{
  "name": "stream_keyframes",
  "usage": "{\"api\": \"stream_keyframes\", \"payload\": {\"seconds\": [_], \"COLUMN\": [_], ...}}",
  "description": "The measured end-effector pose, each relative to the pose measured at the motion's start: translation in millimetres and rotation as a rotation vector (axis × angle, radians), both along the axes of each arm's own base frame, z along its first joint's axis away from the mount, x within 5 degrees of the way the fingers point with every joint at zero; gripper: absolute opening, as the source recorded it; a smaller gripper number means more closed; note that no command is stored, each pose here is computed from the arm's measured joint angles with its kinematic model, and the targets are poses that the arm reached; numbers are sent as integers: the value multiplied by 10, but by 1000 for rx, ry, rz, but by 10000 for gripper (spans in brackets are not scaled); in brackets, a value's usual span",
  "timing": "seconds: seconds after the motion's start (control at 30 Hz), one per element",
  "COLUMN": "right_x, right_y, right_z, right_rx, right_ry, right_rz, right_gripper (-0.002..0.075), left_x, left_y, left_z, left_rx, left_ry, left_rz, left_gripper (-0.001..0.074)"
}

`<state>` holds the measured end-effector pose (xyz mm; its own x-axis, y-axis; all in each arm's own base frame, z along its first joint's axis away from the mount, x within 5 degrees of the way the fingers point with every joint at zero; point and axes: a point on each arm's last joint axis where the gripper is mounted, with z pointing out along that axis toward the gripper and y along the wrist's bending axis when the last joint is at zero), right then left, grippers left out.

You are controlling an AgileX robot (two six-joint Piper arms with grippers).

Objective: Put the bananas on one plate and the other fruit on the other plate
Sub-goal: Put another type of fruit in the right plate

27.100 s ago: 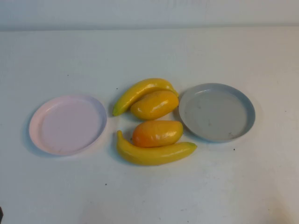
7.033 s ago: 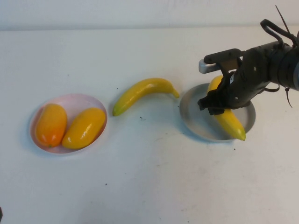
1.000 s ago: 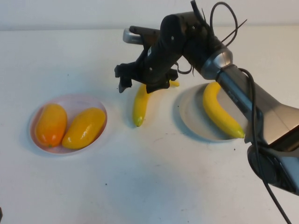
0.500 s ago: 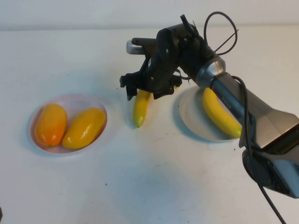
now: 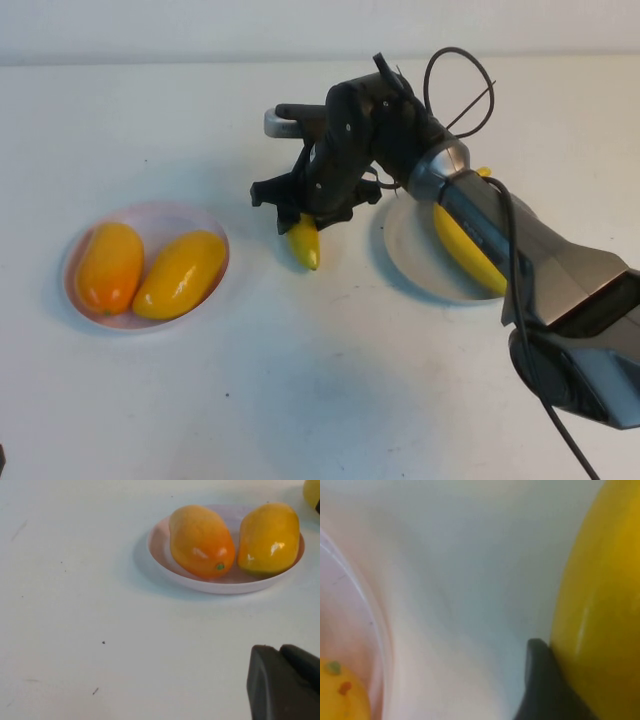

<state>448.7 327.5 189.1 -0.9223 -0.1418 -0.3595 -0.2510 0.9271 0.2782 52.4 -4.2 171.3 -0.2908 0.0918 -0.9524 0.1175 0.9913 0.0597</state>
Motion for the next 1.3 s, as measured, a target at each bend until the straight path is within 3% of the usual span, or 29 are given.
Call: {"api": "stream_keyframes", "payload": {"seconds": [0.13, 0.47, 0.67, 0.93, 1.13, 1.3], "right_x": [-22, -212, -319, -432, -650, -721], "right_y": [11, -129, -226, -352, -613, -867], "right_z": [89, 1102, 1404, 1359, 1332, 1007], "right_rx": [8, 66, 57, 5, -132, -218], "right_ry": [-17, -210, -260, -172, -119, 6], "right_rz": [20, 61, 81, 99, 89, 57], "right_gripper": [309, 309, 309, 309, 309, 309], "left_x": [0, 0, 0, 0, 0, 0], "left_y": [0, 0, 0, 0, 0, 0], "left_z": [0, 0, 0, -1, -1, -1], "left_rx": [0, 0, 0, 0, 0, 0], "left_ry": [0, 0, 0, 1, 1, 1], "left_rz": [0, 0, 0, 0, 0, 0], "left_gripper": [1, 1, 1, 1, 1, 1]}}
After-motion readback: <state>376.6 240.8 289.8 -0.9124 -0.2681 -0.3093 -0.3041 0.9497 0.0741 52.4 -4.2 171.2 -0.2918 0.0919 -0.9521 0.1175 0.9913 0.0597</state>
